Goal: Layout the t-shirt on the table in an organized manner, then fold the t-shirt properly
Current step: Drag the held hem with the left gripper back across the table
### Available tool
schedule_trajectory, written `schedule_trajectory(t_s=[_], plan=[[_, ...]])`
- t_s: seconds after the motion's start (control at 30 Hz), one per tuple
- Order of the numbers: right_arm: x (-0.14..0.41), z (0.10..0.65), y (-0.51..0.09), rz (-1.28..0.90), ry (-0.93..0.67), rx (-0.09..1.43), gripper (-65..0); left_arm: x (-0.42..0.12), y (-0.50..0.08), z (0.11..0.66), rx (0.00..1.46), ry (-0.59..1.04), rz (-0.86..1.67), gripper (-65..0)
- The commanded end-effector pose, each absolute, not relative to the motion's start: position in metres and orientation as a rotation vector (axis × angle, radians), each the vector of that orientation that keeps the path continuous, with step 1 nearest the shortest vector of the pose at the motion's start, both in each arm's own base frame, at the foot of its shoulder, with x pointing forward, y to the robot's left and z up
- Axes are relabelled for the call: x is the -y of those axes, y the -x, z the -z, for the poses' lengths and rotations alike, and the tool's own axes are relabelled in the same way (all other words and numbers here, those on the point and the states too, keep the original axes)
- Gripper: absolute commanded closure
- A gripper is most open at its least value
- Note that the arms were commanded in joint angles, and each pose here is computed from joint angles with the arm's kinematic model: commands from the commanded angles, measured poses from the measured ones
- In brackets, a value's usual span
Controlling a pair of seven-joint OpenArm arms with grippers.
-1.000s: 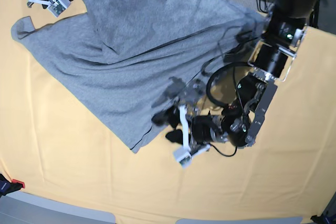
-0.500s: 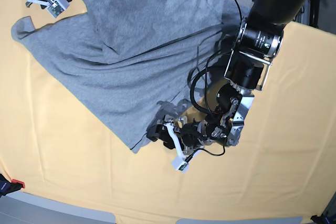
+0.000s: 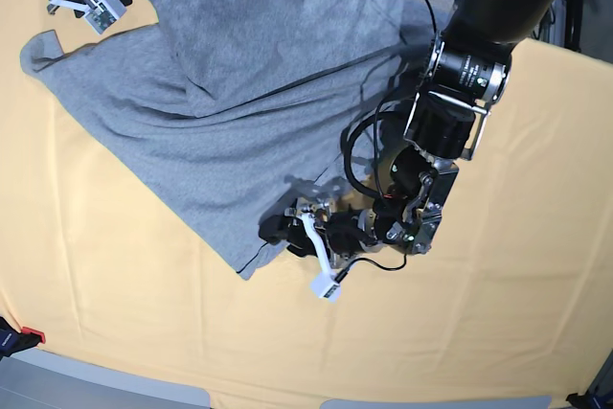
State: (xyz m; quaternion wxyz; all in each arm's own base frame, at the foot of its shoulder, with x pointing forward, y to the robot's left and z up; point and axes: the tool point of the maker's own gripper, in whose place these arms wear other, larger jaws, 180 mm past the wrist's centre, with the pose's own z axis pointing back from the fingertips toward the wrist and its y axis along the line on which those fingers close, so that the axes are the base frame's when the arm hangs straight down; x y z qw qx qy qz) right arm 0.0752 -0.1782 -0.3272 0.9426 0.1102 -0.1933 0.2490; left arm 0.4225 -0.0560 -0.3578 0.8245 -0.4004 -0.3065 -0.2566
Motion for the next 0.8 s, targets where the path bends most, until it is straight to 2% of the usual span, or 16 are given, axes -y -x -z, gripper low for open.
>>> schedule_trajectory(t_s=[0.0,0.13,0.17,0.23,0.37,0.5,0.77], plan=[[0.176,0.322,-0.078,-0.515,-0.232,0.42,-33.4,0.068,-0.421,0.35,0.636,0.861,0.586,-41.7],[0.176,0.322,-0.078,-0.515,-0.232,0.419,-33.4,0.087,-0.417,0.339,0.638,0.918,0.604,-41.4],[0.176,0.322,-0.078,-0.515,-0.232,0.419,-33.4,0.091,-0.417,0.337,0.642,0.923,0.607,-39.6],[0.176,0.322,-0.078,-0.515,-0.232,0.419,-33.4,0.094,-0.42,0.331,0.656,0.927,0.611,-30.2],[0.176,0.322,-0.078,-0.516,-0.232,0.42,-33.4,0.089,-0.439,0.322,0.698,0.88,0.57,0.0],[0.173,0.321,-0.079,-0.542,-0.239,0.437,-33.4,0.065,-0.469,0.319,0.766,0.712,0.554,0.0],[0.171,0.313,-0.099,-0.547,-0.235,0.52,-33.4,-0.027,-0.524,0.306,0.866,0.402,0.459,0.0]])
